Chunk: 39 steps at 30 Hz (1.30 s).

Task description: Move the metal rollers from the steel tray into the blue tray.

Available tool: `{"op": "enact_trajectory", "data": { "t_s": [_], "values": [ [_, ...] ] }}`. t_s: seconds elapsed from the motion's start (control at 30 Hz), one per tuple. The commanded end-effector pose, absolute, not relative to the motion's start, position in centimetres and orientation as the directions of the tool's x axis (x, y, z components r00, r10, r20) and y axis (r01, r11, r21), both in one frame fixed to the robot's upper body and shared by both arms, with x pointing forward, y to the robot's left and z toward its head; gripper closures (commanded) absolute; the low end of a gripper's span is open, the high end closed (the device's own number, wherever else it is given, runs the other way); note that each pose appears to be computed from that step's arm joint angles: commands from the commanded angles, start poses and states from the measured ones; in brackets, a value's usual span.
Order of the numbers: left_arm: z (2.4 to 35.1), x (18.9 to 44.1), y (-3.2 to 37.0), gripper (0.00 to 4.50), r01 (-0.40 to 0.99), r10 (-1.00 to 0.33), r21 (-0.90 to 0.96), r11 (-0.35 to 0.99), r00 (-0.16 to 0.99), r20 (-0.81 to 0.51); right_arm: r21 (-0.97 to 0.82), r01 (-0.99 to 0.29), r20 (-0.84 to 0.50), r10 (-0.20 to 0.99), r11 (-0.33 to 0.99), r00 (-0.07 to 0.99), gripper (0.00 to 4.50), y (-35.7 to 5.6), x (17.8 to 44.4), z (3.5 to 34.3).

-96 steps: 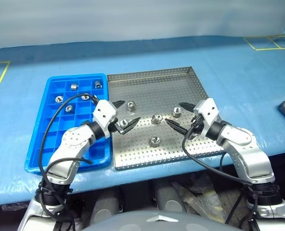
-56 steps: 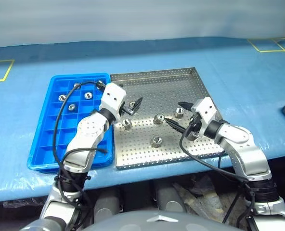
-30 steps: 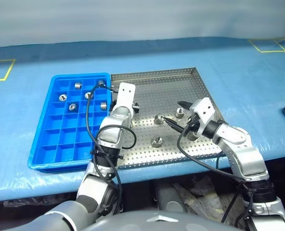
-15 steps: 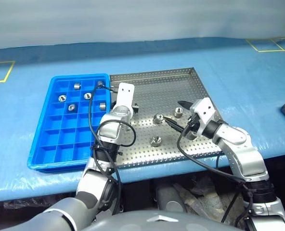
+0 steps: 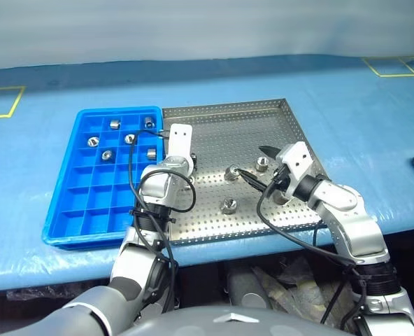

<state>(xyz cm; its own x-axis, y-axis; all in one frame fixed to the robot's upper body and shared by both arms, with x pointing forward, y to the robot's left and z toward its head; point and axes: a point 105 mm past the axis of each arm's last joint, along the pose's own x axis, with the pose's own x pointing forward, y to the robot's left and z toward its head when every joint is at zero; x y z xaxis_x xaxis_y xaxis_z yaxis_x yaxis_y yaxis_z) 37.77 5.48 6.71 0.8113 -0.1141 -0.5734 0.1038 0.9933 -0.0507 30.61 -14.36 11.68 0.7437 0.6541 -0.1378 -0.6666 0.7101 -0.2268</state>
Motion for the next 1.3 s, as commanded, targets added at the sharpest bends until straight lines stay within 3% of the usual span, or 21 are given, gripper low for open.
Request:
{"op": "enact_trajectory", "data": {
  "t_s": [0.03,0.23,0.37,0.53,0.63,0.77,0.87,1.0,1.17,1.3],
  "values": [
    [10.5,37.9,1.6,2.79,0.201,-0.244,-0.142,0.969,0.851,-0.465,-0.267,-0.659,-0.082,0.665,0.703,0.742,0.0,-14.0,30.7,13.2],
    [12.2,38.3,1.9,2.79,0.208,-0.246,-0.138,0.968,0.886,-0.392,-0.269,-0.656,-0.08,0.662,0.705,0.745,0.0,-14.0,30.7,13.3],
    [15.6,38.7,3.1,2.79,0.226,-0.245,-0.125,0.966,0.955,-0.169,-0.269,-0.655,-0.077,0.662,0.707,0.746,0.0,-14.0,30.6,13.3],
    [17.7,37.8,8.7,2.79,0.18,-0.183,-0.092,0.979,0.983,-0.024,-0.265,-0.659,-0.068,0.668,0.704,0.741,0.0,-13.8,30.3,13.4],
    [17.3,36.7,14.1,2.79,0.047,-0.045,0.064,0.997,0.999,-0.023,-0.255,-0.68,-0.059,0.691,0.687,0.721,0.0,-13.5,30.0,13.6],
    [16.6,34.2,22.5,2.79,-0.269,0.274,0.092,0.959,0.961,-0.047,-0.252,-0.712,-0.06,0.724,0.655,0.687,0.0,-12.5,29.7,13.8],
    [16.0,32.4,26.2,2.79,-0.434,0.44,0.098,0.896,0.896,-0.062,-0.243,-0.743,-0.055,0.755,0.624,0.653,0.0,-11.8,29.6,14.0],
    [15.2,31.5,27.0,2.79,-0.479,0.487,0.095,0.872,0.868,-0.093,-0.229,-0.811,0.01,0.834,0.538,0.551,0.0,-10.0,28.6,15.7],
    [14.0,31.1,26.7,2.79,-0.488,0.493,0.072,0.87,0.857,-0.147,-0.21,-0.914,0.095,0.938,0.347,0.334,0.0,-6.0,25.8,17.9],
    [13.2,30.9,26.8,2.79,-0.499,0.499,0.052,0.865,0.846,-0.185,-0.196,-0.932,0.095,0.952,0.305,0.292,0.0,-4.6,25.1,17.7]
  ]
}}
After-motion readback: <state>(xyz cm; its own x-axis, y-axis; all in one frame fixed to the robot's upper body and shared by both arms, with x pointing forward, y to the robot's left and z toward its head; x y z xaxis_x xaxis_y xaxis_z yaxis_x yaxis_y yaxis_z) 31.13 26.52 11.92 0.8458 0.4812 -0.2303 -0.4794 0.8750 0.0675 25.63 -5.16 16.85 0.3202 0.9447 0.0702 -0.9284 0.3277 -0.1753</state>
